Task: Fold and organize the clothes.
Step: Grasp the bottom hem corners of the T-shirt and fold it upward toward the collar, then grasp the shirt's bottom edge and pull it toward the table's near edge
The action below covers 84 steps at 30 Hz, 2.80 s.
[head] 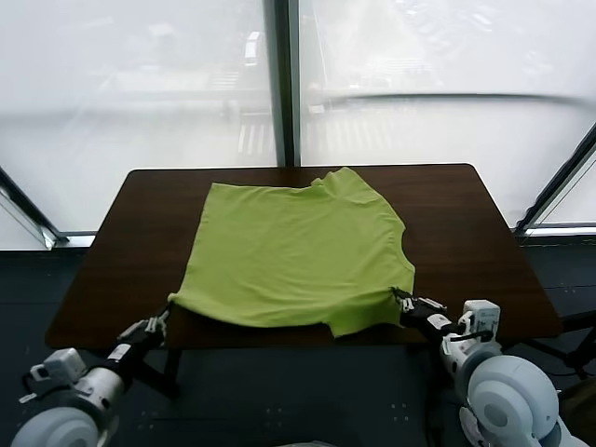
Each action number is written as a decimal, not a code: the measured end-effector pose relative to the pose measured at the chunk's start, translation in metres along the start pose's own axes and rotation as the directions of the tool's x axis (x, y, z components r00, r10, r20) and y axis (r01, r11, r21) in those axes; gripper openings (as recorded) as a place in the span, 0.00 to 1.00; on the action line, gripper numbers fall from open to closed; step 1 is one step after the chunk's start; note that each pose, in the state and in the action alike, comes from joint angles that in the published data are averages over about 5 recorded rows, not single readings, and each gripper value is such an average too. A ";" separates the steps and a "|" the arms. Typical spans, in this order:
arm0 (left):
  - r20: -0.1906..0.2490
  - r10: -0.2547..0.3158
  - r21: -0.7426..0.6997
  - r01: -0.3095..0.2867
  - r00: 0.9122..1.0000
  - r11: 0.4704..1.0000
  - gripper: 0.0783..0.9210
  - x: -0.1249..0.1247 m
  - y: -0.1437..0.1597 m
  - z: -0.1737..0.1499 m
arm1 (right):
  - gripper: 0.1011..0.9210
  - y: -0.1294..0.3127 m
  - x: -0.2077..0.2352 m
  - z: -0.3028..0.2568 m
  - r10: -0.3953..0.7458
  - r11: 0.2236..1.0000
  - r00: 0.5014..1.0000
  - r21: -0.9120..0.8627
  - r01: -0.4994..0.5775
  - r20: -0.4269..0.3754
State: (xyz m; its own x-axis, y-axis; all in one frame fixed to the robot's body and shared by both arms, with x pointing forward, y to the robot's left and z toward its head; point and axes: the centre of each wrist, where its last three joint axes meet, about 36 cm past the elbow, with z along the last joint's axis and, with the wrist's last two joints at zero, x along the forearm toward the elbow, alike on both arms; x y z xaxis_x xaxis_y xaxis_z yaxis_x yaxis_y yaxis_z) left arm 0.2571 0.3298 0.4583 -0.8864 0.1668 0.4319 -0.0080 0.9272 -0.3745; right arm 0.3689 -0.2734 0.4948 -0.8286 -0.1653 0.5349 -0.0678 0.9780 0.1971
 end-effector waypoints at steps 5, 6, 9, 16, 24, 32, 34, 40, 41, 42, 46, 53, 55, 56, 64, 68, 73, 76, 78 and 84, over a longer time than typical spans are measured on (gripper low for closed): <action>0.025 0.012 -0.002 -0.012 1.000 1.000 0.08 -0.015 0.001 -0.015 | 0.04 -0.008 -0.015 0.002 0.013 1.000 1.000 -0.022 -0.013 -0.016; 0.034 0.015 -0.002 -0.015 0.999 1.000 0.08 -0.018 0.001 -0.019 | 0.04 -0.008 -0.017 0.002 0.014 1.000 1.000 -0.026 -0.014 -0.018; 0.062 0.021 -0.005 -0.021 0.998 1.000 0.08 -0.026 0.002 -0.032 | 0.04 -0.010 -0.023 0.002 0.013 0.999 1.000 -0.037 -0.014 -0.021; 0.100 0.039 -0.031 -0.036 0.994 0.999 0.08 -0.043 0.002 -0.054 | 0.04 -0.009 -0.034 0.005 0.006 0.999 1.000 -0.032 -0.006 -0.025; 0.106 0.059 -0.056 -0.053 0.993 0.997 0.08 -0.071 0.007 -0.064 | 0.04 -0.010 -0.044 0.010 0.002 1.000 1.000 -0.001 -0.002 -0.031; 0.088 0.055 -0.056 -0.050 0.995 0.997 0.08 -0.096 0.016 -0.060 | 0.04 -0.009 -0.059 0.010 -0.039 0.999 0.994 -0.001 0.039 0.099; 0.083 0.053 -0.055 -0.049 0.995 0.997 0.08 -0.101 0.018 -0.058 | 0.04 -0.009 -0.064 0.009 -0.038 0.999 0.992 0.010 0.037 0.120; 0.078 0.044 -0.052 -0.040 0.996 0.998 0.08 -0.111 0.022 -0.059 | 0.04 -0.006 -0.087 0.015 -0.052 0.999 0.989 0.005 0.052 0.142; 0.077 0.043 -0.052 -0.039 0.996 0.998 0.08 -0.112 0.023 -0.059 | 0.04 -0.006 -0.091 0.017 -0.057 0.998 0.987 0.003 0.057 0.149; 0.077 0.041 -0.052 -0.037 0.996 0.998 0.08 -0.113 0.024 -0.059 | 0.04 -0.006 -0.091 0.018 -0.059 0.998 0.986 0.003 0.060 0.154; 0.075 0.032 -0.053 -0.028 0.997 0.998 0.08 -0.117 0.029 -0.058 | 0.04 -0.009 -0.090 0.022 -0.076 0.997 0.979 0.023 0.073 0.192; 0.096 0.002 -0.089 0.006 0.995 0.996 0.08 -0.129 0.036 -0.053 | 0.20 -0.014 -0.078 0.030 -0.099 0.990 0.962 0.122 0.069 0.255; 0.104 0.001 -0.101 0.010 0.995 0.995 0.08 -0.130 0.035 -0.053 | 0.35 -0.016 -0.073 0.031 -0.095 0.987 0.964 0.146 0.060 0.250; 0.107 0.000 -0.109 0.011 0.994 0.994 0.08 -0.130 0.035 -0.052 | 0.42 -0.017 -0.070 0.031 -0.093 0.986 0.965 0.156 0.056 0.244; 0.080 -0.021 -0.156 0.033 0.997 0.987 0.22 -0.127 0.034 -0.043 | 0.95 -0.030 -0.043 0.033 -0.095 0.973 0.979 0.225 0.053 0.180; 0.056 -0.027 -0.149 0.035 0.998 0.988 0.53 -0.120 0.031 -0.039 | 0.98 -0.038 -0.036 0.037 -0.095 0.967 0.987 0.248 0.061 0.128; 0.035 -0.019 -0.143 0.024 0.999 0.990 0.89 -0.105 0.026 -0.028 | 0.98 -0.046 -0.036 0.044 -0.077 0.965 0.993 0.256 0.053 0.086; 0.018 -0.026 -0.138 0.028 0.999 0.990 0.97 -0.100 0.027 -0.017 | 0.98 -0.049 -0.036 0.047 -0.070 0.965 0.995 0.256 0.050 0.073; 0.010 -0.030 -0.134 0.031 1.000 0.990 0.98 -0.098 0.028 -0.011 | 0.98 -0.049 -0.035 0.049 -0.069 0.965 0.995 0.257 0.050 0.066; -0.006 -0.026 -0.124 0.025 1.000 0.992 0.98 -0.094 0.030 -0.002 | 0.98 -0.049 -0.034 0.054 -0.064 0.966 0.997 0.256 0.049 0.053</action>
State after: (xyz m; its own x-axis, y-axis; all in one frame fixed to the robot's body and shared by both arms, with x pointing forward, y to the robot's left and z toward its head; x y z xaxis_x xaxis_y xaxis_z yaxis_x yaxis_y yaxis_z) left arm 0.3408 0.3421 0.4081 -0.8830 0.1447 0.4465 0.0274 0.9655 -0.2588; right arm 0.3705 -0.3092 0.4230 -0.8506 -0.2211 0.4772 -0.2482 0.9687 0.0065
